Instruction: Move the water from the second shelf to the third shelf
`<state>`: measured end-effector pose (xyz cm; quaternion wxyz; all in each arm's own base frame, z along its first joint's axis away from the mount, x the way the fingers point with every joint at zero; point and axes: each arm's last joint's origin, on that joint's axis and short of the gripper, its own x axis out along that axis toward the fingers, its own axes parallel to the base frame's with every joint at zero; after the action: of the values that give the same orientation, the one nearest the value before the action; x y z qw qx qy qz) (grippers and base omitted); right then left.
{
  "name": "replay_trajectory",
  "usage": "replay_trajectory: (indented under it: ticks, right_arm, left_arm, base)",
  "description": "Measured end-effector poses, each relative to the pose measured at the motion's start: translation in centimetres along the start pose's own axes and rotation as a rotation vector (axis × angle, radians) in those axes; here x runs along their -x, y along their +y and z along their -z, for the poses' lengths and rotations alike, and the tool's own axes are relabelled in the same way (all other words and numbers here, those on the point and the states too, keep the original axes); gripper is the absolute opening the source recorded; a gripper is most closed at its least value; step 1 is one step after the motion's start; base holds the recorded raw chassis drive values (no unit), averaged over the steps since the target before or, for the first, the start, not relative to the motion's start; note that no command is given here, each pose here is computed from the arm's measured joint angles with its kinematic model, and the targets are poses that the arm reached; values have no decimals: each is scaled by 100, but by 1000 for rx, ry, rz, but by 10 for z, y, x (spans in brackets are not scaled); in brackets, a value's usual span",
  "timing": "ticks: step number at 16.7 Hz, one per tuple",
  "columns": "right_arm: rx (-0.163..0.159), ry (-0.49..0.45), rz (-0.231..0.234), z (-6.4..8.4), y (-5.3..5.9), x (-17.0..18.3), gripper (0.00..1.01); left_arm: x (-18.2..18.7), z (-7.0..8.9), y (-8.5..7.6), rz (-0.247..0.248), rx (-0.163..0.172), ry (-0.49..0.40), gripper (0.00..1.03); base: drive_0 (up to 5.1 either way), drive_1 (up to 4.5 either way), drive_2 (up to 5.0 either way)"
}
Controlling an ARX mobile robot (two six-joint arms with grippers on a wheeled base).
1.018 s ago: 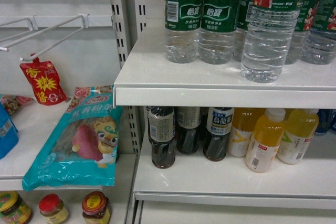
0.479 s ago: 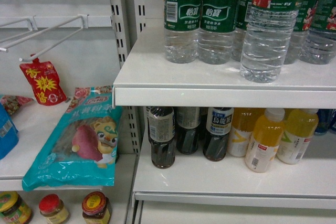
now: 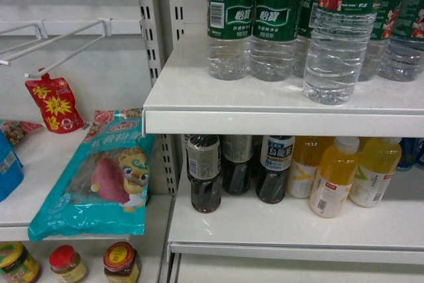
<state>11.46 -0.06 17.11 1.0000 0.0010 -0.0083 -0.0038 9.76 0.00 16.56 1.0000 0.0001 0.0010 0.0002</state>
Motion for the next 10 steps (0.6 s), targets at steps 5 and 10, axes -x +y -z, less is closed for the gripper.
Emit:
replay_trajectory:
  ticks: [5, 10]
  right_arm:
    - [0, 4, 0, 1, 0, 6, 2]
    - [0, 16, -3, 4, 0, 17, 2]
  left_arm:
    - [0, 0, 0, 0, 0, 0, 98]
    - [0, 0, 0, 1, 0, 0, 98]
  base:
    - [0, 0, 0]
    - [0, 0, 0]
